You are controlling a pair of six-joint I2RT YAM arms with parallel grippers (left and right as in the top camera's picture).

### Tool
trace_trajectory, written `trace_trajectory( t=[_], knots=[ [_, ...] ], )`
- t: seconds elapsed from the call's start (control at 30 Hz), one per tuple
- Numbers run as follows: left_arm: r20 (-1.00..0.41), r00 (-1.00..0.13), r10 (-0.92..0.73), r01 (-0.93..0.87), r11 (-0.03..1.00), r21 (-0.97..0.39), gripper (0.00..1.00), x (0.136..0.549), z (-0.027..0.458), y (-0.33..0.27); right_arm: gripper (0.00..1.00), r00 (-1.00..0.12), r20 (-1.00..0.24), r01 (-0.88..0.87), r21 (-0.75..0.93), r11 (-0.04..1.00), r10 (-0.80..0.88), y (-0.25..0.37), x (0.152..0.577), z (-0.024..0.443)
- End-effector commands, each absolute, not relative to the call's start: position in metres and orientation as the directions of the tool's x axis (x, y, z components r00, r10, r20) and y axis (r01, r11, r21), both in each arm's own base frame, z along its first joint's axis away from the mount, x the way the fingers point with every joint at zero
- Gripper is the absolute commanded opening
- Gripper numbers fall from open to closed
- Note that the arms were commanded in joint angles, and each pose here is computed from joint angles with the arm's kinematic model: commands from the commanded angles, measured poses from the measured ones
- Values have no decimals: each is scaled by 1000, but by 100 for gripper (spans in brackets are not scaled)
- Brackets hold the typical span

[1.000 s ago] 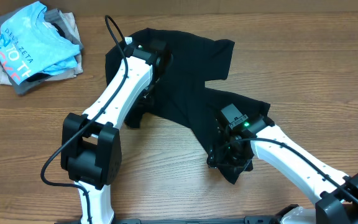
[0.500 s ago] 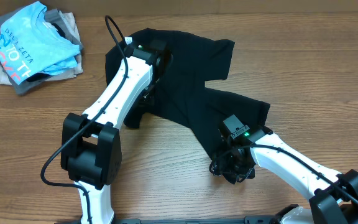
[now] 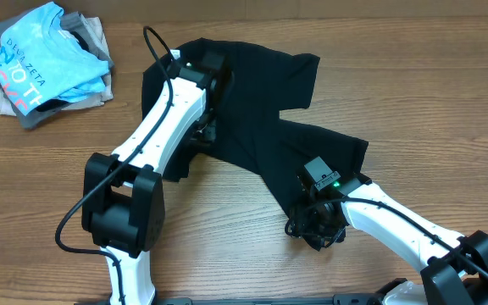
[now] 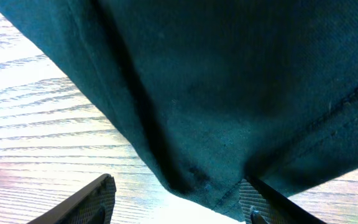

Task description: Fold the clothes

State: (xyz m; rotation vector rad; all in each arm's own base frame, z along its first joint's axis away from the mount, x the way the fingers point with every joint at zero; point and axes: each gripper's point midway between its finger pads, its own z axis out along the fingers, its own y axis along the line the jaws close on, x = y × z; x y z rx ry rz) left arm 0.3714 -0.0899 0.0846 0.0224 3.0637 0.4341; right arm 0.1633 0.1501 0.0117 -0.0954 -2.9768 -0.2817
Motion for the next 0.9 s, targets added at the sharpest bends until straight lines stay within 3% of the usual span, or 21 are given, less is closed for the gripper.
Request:
trace_trajectory(
  t=[0.0, 0.23, 0.63, 0.87],
  knots=[
    [46, -997, 56, 65, 973, 220, 52, 354, 56, -86, 68, -988, 146, 78, 175, 981, 52, 149, 163, 11],
    [127, -992, 25, 54, 971, 234, 52, 334, 35, -63, 68, -990, 129, 75, 188, 979, 51, 151, 168, 11],
    [40, -993, -108, -99, 980, 174, 49, 358, 27, -51, 69, -991, 122, 73, 192, 979, 50, 153, 169, 11],
    [155, -964, -216, -194, 970, 148, 47, 340, 5, -51, 69, -992, 113, 71, 199, 977, 49, 154, 171, 11]
  ],
)
